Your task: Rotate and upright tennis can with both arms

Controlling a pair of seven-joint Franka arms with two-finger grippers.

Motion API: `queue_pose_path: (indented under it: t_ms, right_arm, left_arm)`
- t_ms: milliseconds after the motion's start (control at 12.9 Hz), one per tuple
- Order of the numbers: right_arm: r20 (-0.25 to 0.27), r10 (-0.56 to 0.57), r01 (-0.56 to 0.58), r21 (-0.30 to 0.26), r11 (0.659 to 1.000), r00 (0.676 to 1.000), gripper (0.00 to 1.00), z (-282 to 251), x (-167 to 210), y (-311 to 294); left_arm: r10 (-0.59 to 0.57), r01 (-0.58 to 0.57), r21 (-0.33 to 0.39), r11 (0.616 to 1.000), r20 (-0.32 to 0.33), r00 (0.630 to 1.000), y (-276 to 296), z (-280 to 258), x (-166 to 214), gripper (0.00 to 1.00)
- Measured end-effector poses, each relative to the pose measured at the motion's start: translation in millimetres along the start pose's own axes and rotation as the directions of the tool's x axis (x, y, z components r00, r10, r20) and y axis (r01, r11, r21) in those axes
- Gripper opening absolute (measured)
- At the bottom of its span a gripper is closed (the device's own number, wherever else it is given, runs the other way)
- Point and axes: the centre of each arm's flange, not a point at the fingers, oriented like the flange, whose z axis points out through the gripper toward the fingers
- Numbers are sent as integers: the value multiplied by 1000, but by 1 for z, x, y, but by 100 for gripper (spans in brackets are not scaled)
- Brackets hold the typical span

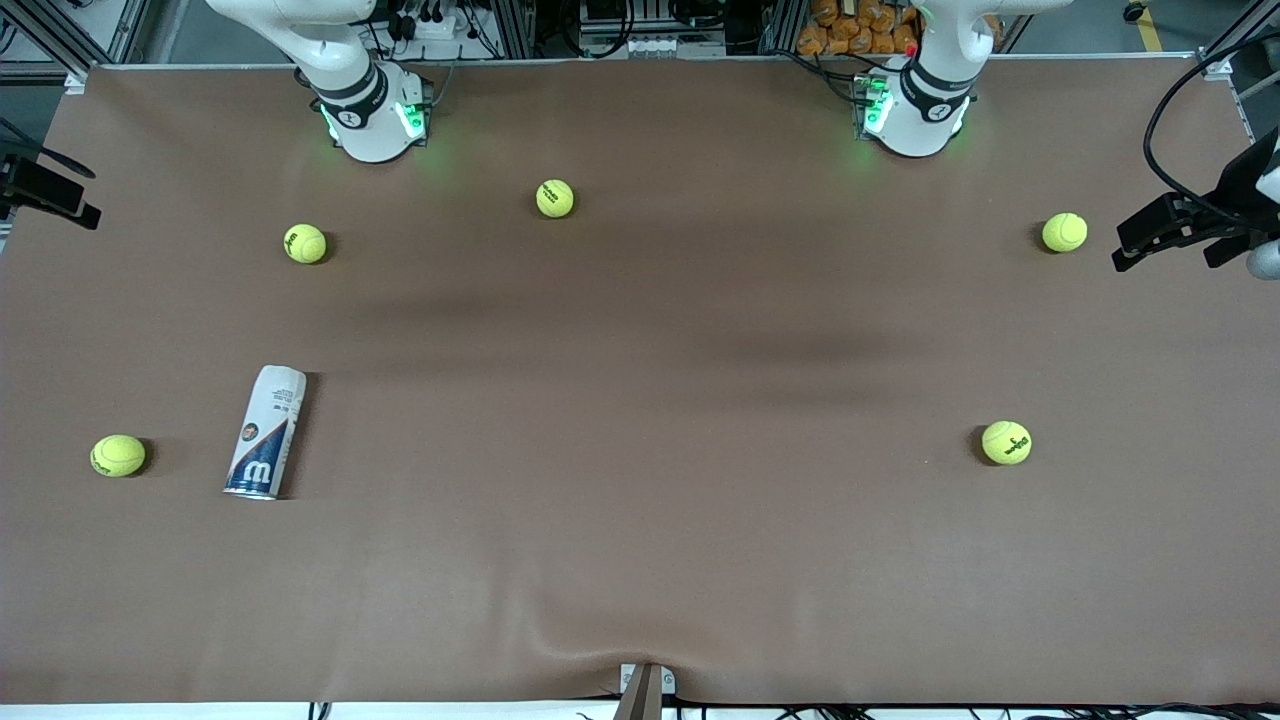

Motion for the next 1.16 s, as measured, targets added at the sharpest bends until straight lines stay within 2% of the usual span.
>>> queue_pose_path:
  t_ms: [466,776,1009,1165]
  right_arm:
    - [6,-2,2,6,1000,1000,100,1,-1,-1]
    - [13,-1,1,5,1000,1000,100,7,2,-1]
    - [45,-6,6,1,1000,999,100,41,29,-5]
    - [74,-22,22,-3,1000,997,100,81,61,-7]
  left_arm:
    - [-2,2,-1,1000,0,1000,-1,0,0,100]
    - [-22,22,-27,999,3,1000,-8,0,0,100]
    - [-27,27,-30,999,11,1000,-11,4,1,100]
    - [-27,27,-30,999,17,999,-11,5,1,100]
